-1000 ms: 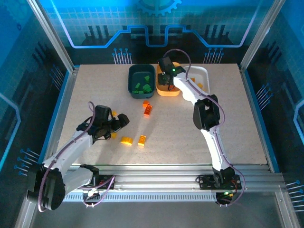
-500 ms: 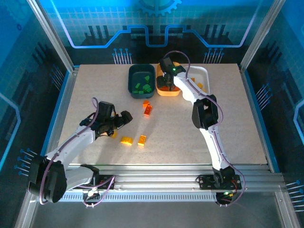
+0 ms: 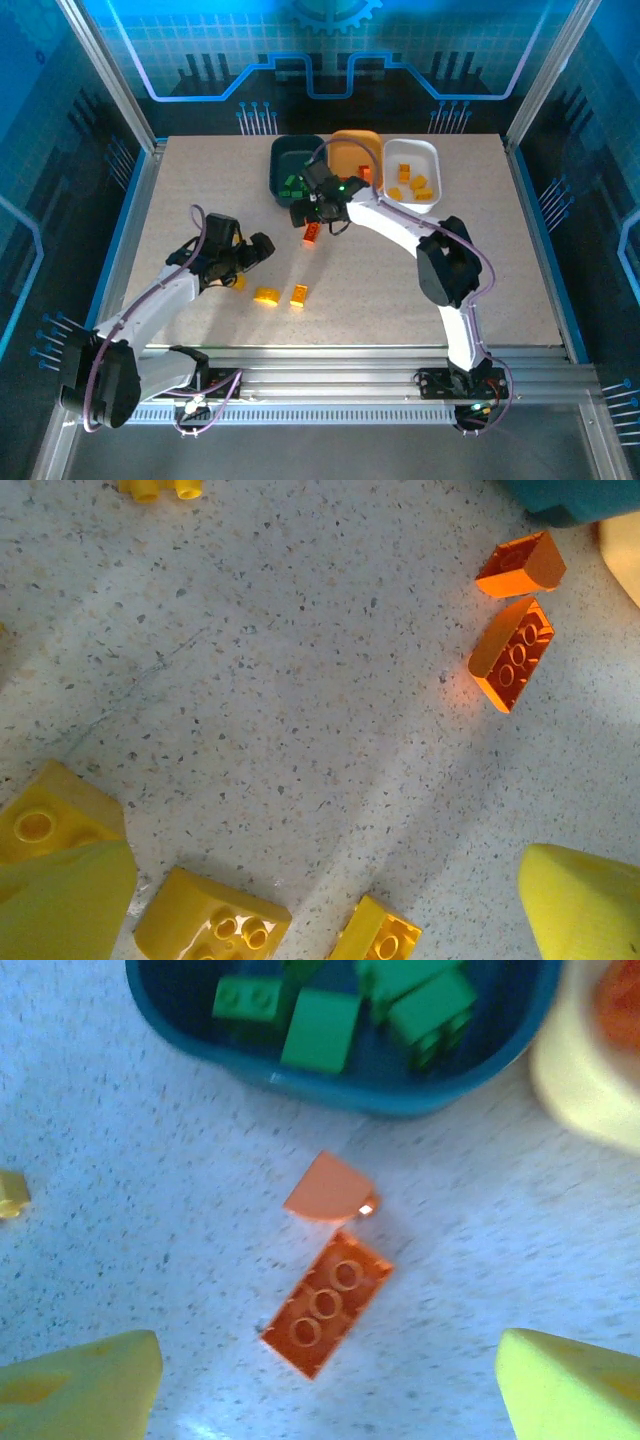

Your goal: Sort the legos into containers by color

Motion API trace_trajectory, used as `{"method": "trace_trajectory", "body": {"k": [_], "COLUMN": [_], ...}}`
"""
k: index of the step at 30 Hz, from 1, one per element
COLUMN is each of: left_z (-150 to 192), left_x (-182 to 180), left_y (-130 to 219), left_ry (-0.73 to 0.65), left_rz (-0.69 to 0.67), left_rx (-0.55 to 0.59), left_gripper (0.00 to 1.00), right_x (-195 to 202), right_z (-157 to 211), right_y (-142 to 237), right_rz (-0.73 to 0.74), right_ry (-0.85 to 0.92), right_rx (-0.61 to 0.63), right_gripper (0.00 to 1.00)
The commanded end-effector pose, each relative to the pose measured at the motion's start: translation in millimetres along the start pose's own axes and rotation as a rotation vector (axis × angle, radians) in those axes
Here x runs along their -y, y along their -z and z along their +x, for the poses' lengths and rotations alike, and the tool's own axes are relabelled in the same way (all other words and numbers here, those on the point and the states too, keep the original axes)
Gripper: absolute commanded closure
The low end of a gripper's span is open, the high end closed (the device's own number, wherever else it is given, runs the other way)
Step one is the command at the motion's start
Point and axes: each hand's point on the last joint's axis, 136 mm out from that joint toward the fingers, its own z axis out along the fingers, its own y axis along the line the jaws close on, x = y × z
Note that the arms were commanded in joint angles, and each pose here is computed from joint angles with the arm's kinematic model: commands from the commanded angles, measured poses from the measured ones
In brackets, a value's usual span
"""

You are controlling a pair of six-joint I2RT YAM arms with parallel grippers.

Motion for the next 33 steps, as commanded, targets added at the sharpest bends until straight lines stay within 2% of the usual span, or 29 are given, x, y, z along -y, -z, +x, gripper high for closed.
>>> {"method": "trace_trajectory", "body": {"k": [1, 7, 10, 16, 18, 27, 33], "left_z": [-2.3, 5.3, 6.5, 6.3, 5.2, 7.8, 34.0], "left_x": [1.4, -9.7, -13.0, -12.3, -10.9, -3.2, 30.0], "left_y": [8.6, 14.4, 16.4, 15.8, 15.4, 8.3, -13.9], "left_ry": [-0.003, -0.011, -0.018, -0.016, -0.015, -0.001, 0.005], "left_rz": [0.01, 0.0, -0.004, 0.002, 0.007, 0.04, 0.199], "left_rx": [0.016, 0.023, 0.028, 0.027, 0.029, -0.003, -0.134], "left_gripper": [0.01, 0.01, 0.01, 0.01, 0.01, 0.01, 0.01], "right_x": [-3.3, 4.6, 4.0, 9.1, 13.5, 24.7, 69.0], "right_z": [6.0, 26.6, 33.2, 37.9, 37.1, 20.6, -21.8], "right_y": [-28.3, -64.6, -69.9, -59.9, -53.5, 3.8, 27.1], "right_rz": [0.009, 0.098, 0.098, 0.129, 0.14, 0.134, 0.169], "right_ry": [-0.099, -0.099, -0.098, -0.071, -0.064, -0.023, -0.037], "right_rx": [-0.035, -0.1, -0.113, -0.081, -0.065, 0.053, 0.129], "right_gripper": [0.11, 0.15, 0.23, 0.52, 0.58, 0.63, 0.62]}}
